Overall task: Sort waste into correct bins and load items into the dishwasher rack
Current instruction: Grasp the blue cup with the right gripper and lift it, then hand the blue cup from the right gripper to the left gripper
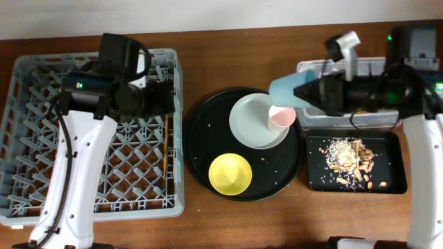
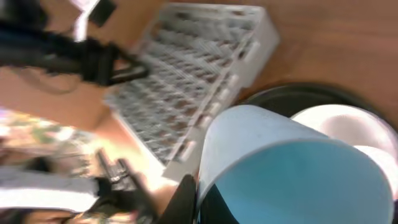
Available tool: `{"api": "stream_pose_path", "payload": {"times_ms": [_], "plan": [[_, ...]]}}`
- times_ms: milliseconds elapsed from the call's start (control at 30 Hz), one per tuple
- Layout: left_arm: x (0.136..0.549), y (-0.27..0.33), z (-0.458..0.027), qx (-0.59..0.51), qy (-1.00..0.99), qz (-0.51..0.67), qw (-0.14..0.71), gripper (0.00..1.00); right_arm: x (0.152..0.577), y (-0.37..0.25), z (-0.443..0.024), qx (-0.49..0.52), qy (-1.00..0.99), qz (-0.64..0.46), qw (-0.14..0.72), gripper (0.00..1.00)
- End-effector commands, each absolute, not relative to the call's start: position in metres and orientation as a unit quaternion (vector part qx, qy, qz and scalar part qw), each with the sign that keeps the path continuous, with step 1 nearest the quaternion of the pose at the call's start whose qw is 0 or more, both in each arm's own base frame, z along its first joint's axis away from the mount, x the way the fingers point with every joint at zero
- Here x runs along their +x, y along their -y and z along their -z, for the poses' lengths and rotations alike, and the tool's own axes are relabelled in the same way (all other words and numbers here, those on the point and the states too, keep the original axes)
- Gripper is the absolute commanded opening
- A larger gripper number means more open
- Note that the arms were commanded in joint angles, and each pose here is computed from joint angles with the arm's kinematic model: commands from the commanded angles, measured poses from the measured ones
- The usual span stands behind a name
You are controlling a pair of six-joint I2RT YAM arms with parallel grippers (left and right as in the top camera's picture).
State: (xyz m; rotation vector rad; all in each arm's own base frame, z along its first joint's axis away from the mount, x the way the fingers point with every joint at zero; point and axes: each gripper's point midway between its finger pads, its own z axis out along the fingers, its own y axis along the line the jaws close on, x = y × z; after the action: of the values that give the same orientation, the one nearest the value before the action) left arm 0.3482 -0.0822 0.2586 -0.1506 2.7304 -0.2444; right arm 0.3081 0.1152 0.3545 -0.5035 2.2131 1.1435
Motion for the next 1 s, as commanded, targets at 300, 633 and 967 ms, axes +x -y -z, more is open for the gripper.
{"api": "stream_pose_path", "payload": {"times_ms": [300,633,967], "plan": [[0.289,0.227,-0.389,0.349,-0.700,0.563,0.268,1.00,0.256,-0.176,-0.363,-0.304,-0.646,-0.638,0.290,0.04],[0.244,0.234,-0.422,0.395,-0.589,0.660,0.249,0.99,0.235,-0.202,-0.421,-0.388,-0.598,-0.628,0.312,0.04],[0.232,0.249,-0.419,0.415,-0.582,0.659,0.235,0.84,0.241,-0.210,-0.429,-0.396,-0.592,-0.632,0.305,0.04]]}}
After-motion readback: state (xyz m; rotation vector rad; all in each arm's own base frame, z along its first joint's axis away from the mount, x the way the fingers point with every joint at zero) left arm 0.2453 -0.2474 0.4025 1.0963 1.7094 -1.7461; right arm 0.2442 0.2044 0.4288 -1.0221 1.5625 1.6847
